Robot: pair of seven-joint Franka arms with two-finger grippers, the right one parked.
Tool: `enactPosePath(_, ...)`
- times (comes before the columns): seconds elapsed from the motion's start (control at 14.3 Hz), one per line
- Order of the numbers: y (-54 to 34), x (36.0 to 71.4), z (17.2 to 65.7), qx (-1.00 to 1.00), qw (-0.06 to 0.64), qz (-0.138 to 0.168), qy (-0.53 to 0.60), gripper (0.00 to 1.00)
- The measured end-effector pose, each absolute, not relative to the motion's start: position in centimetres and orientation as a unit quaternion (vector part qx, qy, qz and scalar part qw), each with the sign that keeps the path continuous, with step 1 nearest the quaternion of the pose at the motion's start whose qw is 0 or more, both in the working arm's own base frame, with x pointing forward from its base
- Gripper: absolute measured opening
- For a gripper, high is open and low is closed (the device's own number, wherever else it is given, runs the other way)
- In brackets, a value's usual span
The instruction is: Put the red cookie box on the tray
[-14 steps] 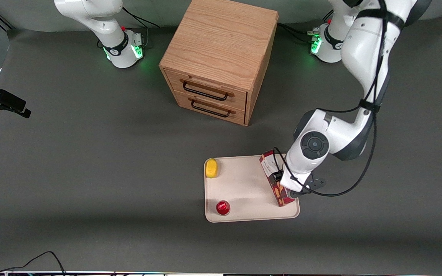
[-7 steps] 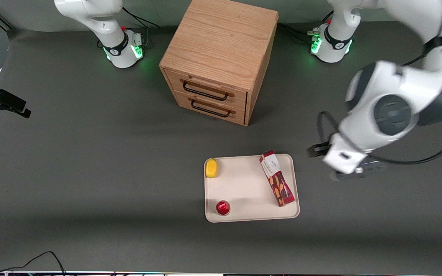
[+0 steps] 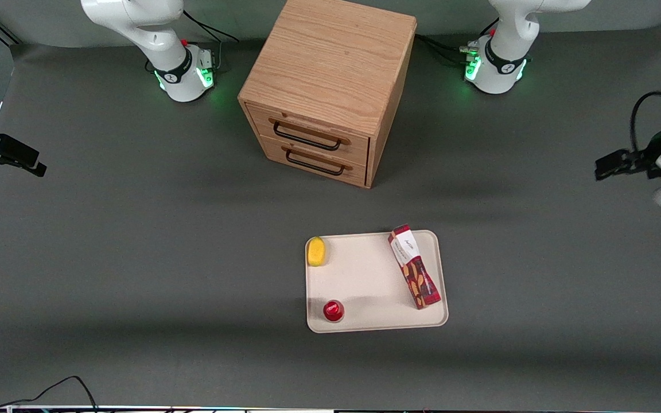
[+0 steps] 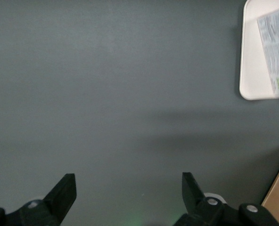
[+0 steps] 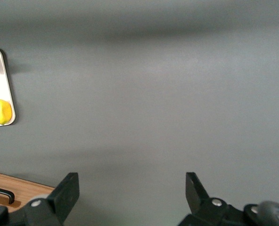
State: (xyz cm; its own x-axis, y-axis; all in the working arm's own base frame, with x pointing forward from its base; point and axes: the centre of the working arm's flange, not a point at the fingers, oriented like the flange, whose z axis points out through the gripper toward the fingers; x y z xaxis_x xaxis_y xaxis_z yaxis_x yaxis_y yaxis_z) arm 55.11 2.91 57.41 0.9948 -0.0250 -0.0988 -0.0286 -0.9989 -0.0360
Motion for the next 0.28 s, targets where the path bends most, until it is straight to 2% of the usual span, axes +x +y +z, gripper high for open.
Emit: enactPosePath(0.28,5.0,54.1,58.7,-0.999,0.017,0.041,0.012,1.00)
